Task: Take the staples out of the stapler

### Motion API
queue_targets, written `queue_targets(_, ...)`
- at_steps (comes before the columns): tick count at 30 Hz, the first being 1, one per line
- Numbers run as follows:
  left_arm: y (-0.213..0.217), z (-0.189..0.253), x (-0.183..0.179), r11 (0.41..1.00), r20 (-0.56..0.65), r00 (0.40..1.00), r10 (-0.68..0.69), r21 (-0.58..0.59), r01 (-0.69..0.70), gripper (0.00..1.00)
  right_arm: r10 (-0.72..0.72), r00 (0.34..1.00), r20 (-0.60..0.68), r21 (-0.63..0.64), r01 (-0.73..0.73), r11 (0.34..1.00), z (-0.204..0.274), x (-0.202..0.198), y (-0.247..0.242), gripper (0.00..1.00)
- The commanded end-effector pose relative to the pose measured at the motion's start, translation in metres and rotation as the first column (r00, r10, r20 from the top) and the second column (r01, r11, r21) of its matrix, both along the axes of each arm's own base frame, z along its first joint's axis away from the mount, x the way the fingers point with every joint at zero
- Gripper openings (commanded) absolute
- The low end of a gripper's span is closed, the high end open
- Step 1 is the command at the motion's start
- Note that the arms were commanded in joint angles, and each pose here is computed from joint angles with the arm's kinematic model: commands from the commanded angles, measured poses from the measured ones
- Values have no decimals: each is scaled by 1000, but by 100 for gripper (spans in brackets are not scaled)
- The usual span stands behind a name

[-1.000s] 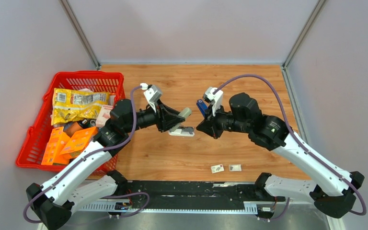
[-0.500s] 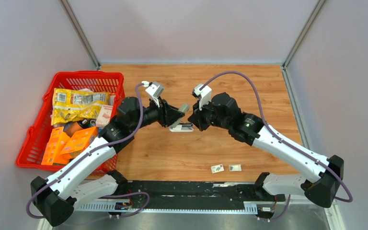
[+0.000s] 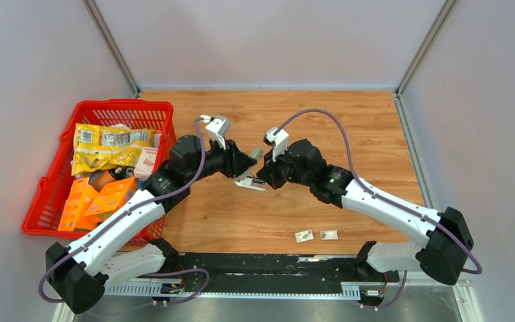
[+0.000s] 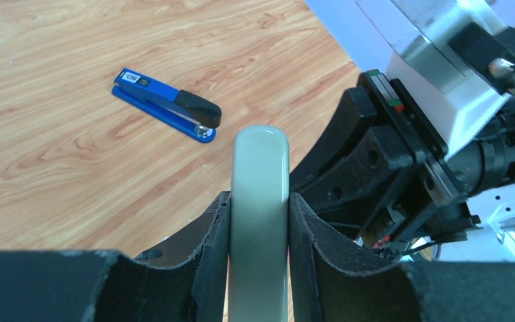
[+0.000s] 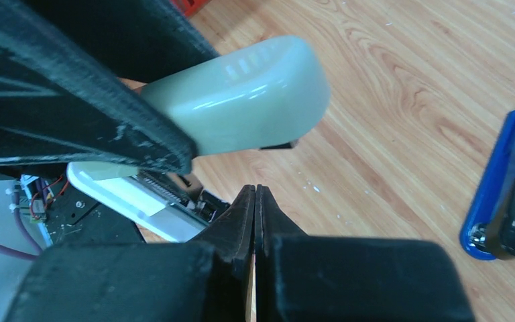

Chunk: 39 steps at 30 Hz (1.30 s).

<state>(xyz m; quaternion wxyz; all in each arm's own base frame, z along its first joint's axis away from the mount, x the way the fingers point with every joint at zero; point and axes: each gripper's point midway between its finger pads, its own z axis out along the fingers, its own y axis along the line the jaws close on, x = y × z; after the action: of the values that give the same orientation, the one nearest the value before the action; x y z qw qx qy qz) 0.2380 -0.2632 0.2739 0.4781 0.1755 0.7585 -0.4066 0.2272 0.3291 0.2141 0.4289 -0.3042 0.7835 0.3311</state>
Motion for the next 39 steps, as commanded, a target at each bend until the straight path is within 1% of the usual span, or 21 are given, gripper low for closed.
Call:
queue_targets(1, 4, 0, 16, 997, -15, 996, 83, 0, -83, 0, 75, 997, -34, 89, -71, 993, -3, -14, 18, 0)
queue_targets(5, 6, -16, 21, 993, -63, 991, 119, 22, -118, 0, 106, 991, -83, 109, -97, 989, -20, -28, 20, 0)
queue_targets(6, 6, -21, 23, 991, -74, 989, 130, 28, -128, 0, 120, 990, -73, 136, -109, 985, -17, -30, 25, 0)
queue_targets(10, 7, -34, 27, 987, -107, 981, 160, 43, -157, 0, 132, 985, -108, 143, -116, 983, -36, -38, 28, 0)
queue_targets(16, 5, -53, 24, 986, -175, 970, 166, 49, -160, 0, 143, 981, -131, 178, -119, 977, -53, -43, 40, 0)
queue_targets(20, 9, -59, 22, 983, -191, 965, 181, 55, -173, 0, 162, 977, -135, 191, -135, 972, -56, -45, 49, 0)
queue_targets(26, 18, -76, 21, 974, -202, 954, 220, 101, -203, 0, 194, 972, -132, 206, -164, 965, -57, -50, 57, 0)
queue_targets(29, 20, -82, 20, 971, -214, 949, 231, 108, -212, 0, 229, 965, -127, 239, -195, 951, -55, -56, 61, 0)
queue_targets(39, 24, -89, 23, 961, -226, 937, 265, 136, -239, 0, 316, 938, -145, 269, -270, 925, -63, -74, 76, 0)
